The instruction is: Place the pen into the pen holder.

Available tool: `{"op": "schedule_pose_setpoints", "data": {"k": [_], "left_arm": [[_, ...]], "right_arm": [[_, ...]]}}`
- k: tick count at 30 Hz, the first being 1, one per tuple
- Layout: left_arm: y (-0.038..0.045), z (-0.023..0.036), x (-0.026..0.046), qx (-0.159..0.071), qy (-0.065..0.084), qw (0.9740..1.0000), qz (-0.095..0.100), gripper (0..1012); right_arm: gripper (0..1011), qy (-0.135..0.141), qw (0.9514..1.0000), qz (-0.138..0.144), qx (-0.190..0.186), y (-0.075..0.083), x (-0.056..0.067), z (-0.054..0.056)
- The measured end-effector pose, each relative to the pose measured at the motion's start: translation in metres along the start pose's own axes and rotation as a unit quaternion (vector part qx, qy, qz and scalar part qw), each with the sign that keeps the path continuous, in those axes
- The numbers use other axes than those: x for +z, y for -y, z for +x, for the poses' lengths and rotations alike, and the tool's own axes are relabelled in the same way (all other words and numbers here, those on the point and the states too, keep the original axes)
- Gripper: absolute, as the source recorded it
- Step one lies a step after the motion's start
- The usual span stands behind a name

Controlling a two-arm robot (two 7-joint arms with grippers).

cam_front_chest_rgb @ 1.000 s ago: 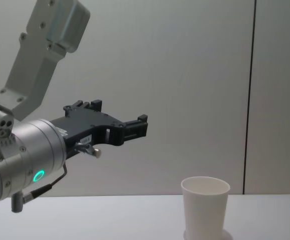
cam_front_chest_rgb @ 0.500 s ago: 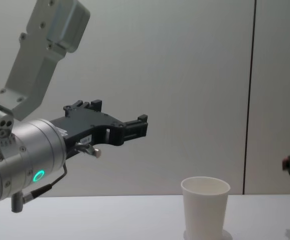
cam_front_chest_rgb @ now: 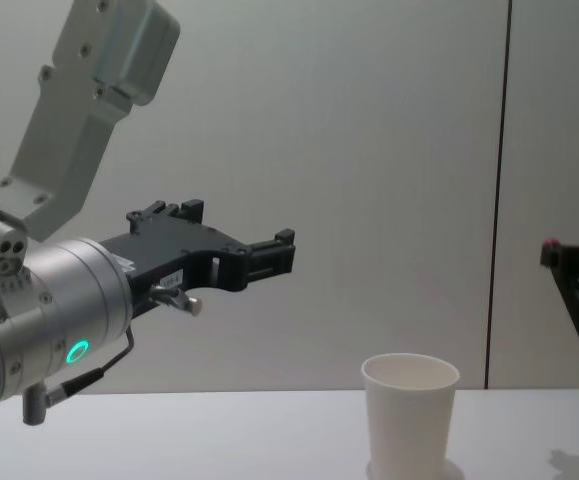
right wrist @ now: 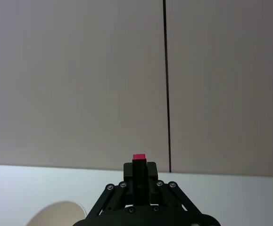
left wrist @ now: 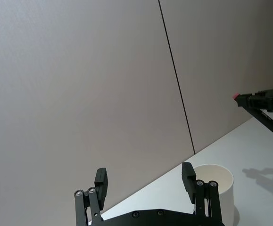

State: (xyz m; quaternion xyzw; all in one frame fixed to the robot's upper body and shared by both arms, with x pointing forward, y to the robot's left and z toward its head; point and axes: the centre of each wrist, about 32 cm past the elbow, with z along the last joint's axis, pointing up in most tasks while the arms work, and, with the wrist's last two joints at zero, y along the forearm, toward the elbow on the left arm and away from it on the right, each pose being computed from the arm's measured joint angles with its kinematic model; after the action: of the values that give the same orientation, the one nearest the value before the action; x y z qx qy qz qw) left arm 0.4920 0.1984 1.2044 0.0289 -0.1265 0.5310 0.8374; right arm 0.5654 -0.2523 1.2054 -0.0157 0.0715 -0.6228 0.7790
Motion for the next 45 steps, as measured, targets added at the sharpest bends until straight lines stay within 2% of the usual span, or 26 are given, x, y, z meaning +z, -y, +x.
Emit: {"op": "schedule_pose_setpoints", "data": {"k": [6, 14, 20, 21, 23, 27, 37, 45], "left_arm": [[0.0000, 0.0000, 0.0000, 0.000, 0.000, 1.0000, 0.000, 1000], [0.0000, 0.0000, 0.0000, 0.000, 0.000, 1.0000, 0.000, 1000], [0.0000, 0.0000, 0.0000, 0.000, 0.000, 1.0000, 0.000, 999], [0.0000, 0.0000, 0.0000, 0.000, 0.000, 1.0000, 0.000, 1000], [0.0000, 0.0000, 0.0000, 0.000, 0.000, 1.0000, 0.000, 1000], [0.0000, 0.0000, 0.0000, 0.000, 0.000, 1.0000, 0.000, 1000], [0.0000, 0.0000, 0.0000, 0.000, 0.000, 1.0000, 0.000, 1000], [0.0000, 0.0000, 0.0000, 0.000, 0.000, 1.0000, 0.000, 1000]], "right_arm": [[161, 0.004, 0.9986, 0.051, 0.016, -0.002, -0.001, -0.005], [161, 0.010, 0.9929, 0.113, 0.036, -0.008, -0.006, -0.013], [161, 0.013, 0.9855, 0.160, 0.055, -0.019, -0.015, -0.021], [161, 0.014, 0.9829, 0.173, 0.061, -0.022, -0.018, -0.023], [161, 0.014, 0.9808, 0.183, 0.066, -0.026, -0.022, -0.025], [161, 0.012, 0.9735, 0.213, 0.082, -0.037, -0.033, -0.032], [161, 0.005, 0.9625, 0.250, 0.104, -0.056, -0.054, -0.040], [161, 0.003, 0.9575, 0.265, 0.114, -0.066, -0.070, -0.043]]}}
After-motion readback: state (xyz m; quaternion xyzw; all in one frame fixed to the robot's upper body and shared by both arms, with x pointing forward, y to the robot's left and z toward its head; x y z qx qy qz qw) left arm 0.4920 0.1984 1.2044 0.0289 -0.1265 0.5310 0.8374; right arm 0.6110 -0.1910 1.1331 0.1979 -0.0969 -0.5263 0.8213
